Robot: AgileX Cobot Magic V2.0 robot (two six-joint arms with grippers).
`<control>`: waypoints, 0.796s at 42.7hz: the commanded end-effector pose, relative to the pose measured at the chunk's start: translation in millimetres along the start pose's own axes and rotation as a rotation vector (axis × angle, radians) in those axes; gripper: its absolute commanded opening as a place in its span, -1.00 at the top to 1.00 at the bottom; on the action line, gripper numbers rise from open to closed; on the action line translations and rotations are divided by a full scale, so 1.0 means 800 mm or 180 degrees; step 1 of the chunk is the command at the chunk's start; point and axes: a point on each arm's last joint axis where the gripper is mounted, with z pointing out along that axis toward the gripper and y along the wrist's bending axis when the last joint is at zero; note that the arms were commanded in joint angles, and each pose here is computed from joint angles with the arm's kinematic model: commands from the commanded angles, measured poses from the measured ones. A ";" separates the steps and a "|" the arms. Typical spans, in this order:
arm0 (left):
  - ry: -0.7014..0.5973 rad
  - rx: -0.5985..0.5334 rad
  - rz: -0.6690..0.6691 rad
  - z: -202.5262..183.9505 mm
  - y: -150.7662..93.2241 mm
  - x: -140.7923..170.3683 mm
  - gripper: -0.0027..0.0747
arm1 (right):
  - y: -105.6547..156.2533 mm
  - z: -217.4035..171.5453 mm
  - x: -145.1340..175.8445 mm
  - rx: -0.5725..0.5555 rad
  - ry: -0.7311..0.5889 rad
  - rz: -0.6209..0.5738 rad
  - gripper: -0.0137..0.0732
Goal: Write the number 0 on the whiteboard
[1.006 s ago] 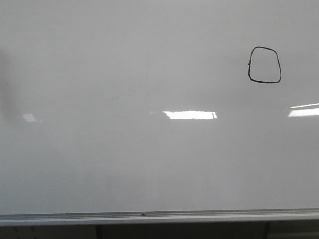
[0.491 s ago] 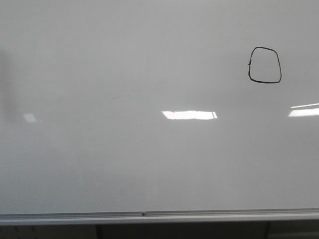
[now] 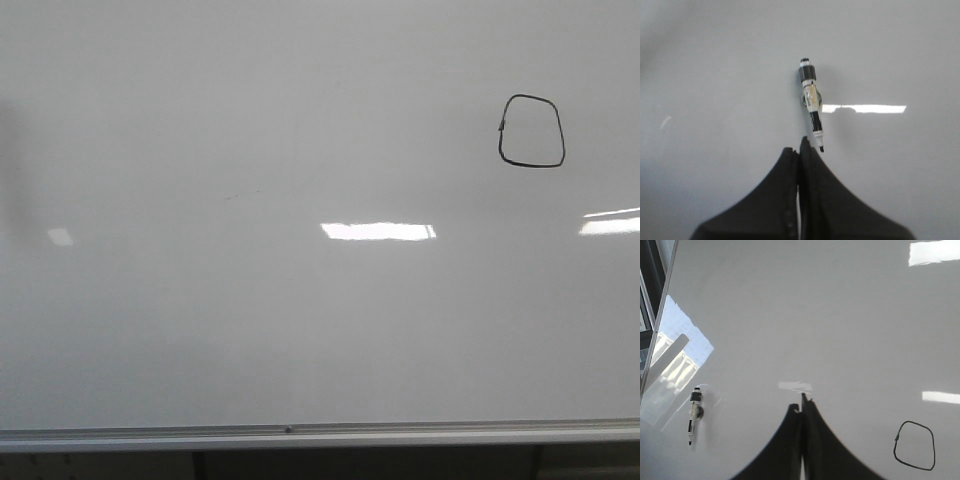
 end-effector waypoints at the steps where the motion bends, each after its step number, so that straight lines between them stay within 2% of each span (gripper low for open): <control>1: -0.0437 0.0047 -0.0046 0.000 -0.001 -0.004 0.98 | -0.002 0.000 -0.014 0.0084 -0.0161 0.0035 0.85; 7: -0.0277 0.0038 -0.0046 0.001 -0.001 0.004 0.98 | -0.002 0.000 -0.014 0.0084 -0.0161 0.0035 0.85; 34: -0.0279 0.0039 -0.0046 0.001 -0.001 0.004 0.98 | -0.002 0.000 -0.014 0.0084 -0.0161 0.0035 0.85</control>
